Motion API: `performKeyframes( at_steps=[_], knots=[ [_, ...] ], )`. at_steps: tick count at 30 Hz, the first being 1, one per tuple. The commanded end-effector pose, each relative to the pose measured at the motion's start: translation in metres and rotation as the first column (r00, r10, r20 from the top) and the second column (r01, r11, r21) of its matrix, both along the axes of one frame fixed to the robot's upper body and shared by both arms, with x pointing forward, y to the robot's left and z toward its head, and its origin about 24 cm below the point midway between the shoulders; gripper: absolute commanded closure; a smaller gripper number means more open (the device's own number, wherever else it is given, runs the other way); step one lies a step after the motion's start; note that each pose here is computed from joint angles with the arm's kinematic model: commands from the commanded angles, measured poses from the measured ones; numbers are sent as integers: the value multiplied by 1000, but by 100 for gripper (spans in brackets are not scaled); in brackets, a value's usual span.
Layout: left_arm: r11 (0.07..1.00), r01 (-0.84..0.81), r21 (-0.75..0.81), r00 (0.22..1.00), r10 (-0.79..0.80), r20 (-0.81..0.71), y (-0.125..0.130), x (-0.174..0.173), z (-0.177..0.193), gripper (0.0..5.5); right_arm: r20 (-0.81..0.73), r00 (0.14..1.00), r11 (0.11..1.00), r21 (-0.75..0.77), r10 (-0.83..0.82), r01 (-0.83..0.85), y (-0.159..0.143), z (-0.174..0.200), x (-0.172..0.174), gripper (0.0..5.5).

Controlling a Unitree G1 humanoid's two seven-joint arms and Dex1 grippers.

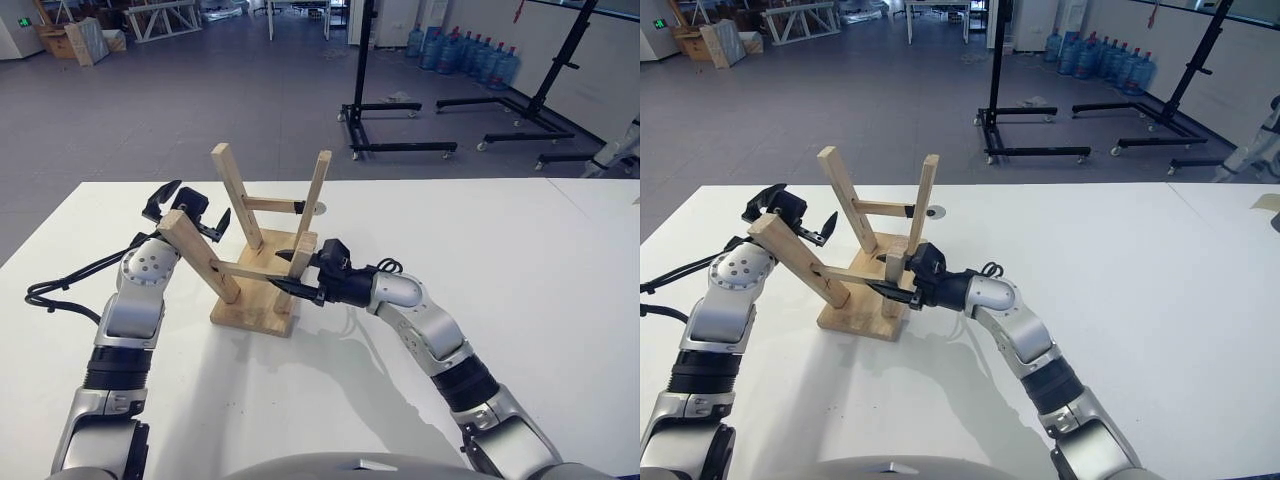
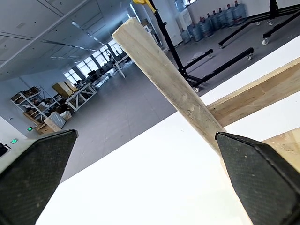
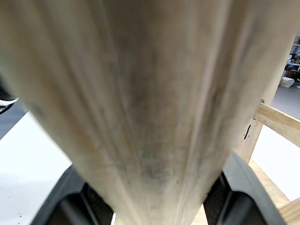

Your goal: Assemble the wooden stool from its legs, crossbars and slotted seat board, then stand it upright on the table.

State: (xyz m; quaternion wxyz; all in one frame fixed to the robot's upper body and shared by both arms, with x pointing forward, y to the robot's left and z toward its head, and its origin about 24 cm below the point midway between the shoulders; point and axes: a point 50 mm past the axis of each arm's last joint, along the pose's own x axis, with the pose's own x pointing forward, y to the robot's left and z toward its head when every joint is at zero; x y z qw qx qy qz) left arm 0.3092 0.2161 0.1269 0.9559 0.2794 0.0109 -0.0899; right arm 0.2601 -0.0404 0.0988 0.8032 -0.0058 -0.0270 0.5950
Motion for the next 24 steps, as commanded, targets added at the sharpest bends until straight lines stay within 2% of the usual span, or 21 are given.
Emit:
performKeyframes(
  at_steps=[1,4,5,7,14,18,22,24],
  knots=[
    [972,230,-37,973,-230,2,-55,-9,-9,10,-197,979,988,-152,-49,19,27,-37,-3,344],
    [974,219,-51,975,-220,-7,-53,-9,-10,10,-204,978,992,-125,-41,15,24,-37,-5,344],
    [976,211,-61,977,-212,-15,-51,-9,-12,10,-202,978,993,-117,-46,22,23,-36,-4,305],
    [977,193,-86,979,-198,-43,-48,-7,-18,10,-206,978,994,-109,-44,21,20,-37,-5,262],
    [993,108,-44,991,-111,-79,-19,0,-28,10,-218,973,990,-131,-72,44,3,-43,-6,141],
    [997,69,-46,997,-70,-36,7,6,-12,10,-225,968,983,-169,-116,78,-30,-49,-10,71],
    [993,93,-70,996,-94,-12,24,7,4,10,-229,954,970,-193,-194,151,-70,-53,-9,66],
    [988,127,-92,991,-129,-19,38,1,12,10,-233,942,958,-214,-241,193,-102,-56,-10,66]
  ],
)
